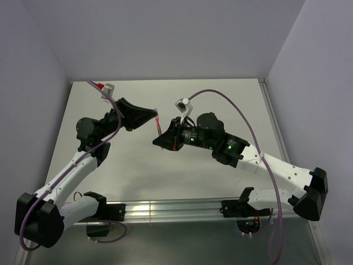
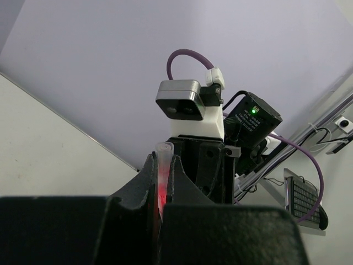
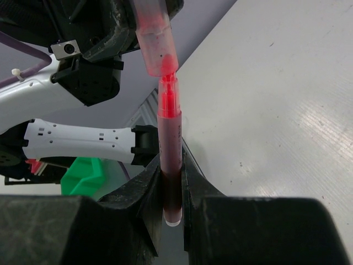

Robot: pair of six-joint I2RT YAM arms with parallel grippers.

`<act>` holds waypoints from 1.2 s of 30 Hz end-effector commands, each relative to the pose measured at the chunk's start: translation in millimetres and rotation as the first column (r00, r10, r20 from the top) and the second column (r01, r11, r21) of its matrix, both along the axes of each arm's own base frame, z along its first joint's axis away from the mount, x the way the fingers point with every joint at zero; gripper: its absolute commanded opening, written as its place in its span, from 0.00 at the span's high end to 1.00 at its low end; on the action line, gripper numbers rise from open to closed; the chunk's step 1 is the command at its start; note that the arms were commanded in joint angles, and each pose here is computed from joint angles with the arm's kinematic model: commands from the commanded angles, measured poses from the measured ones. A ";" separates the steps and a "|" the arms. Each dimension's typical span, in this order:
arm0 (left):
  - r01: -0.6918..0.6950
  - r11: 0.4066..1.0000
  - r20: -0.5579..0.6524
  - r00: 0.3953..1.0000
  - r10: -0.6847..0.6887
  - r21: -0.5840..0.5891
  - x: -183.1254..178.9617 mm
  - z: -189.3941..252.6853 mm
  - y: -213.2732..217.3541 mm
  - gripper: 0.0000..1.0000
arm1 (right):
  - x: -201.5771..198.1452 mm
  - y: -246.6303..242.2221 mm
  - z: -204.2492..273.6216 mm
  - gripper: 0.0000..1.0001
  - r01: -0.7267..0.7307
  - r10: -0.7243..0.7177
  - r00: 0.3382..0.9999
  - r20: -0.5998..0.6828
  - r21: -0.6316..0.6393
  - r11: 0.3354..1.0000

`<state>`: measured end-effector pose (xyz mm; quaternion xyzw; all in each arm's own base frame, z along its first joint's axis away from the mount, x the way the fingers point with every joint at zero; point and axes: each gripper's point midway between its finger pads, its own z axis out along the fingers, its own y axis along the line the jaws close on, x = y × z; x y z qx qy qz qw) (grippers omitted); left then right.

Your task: Insert the pens into the pen caps

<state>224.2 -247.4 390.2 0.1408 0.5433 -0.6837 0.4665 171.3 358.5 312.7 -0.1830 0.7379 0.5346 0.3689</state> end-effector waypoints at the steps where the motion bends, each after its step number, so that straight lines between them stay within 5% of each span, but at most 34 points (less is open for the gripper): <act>1: 0.026 1.000 0.070 0.997 -0.026 -0.012 -14.7 13.9 -3.4 1.00 | 5.4 -1.5 39.8 1.00 0.034 -0.040 0.996 0.082 0.079 0.996; 24: -0.034 0.999 -0.043 0.999 0.034 -0.006 -31.6 12.8 -15.1 1.00 | 6.5 -22.7 46.4 1.00 0.114 -0.126 0.984 0.126 0.097 0.989; 36: 0.014 0.996 -0.088 0.996 -0.006 0.092 -68.0 -14.9 -41.5 1.00 | 21.9 -37.9 64.0 1.00 0.200 -0.209 0.961 0.182 0.068 0.977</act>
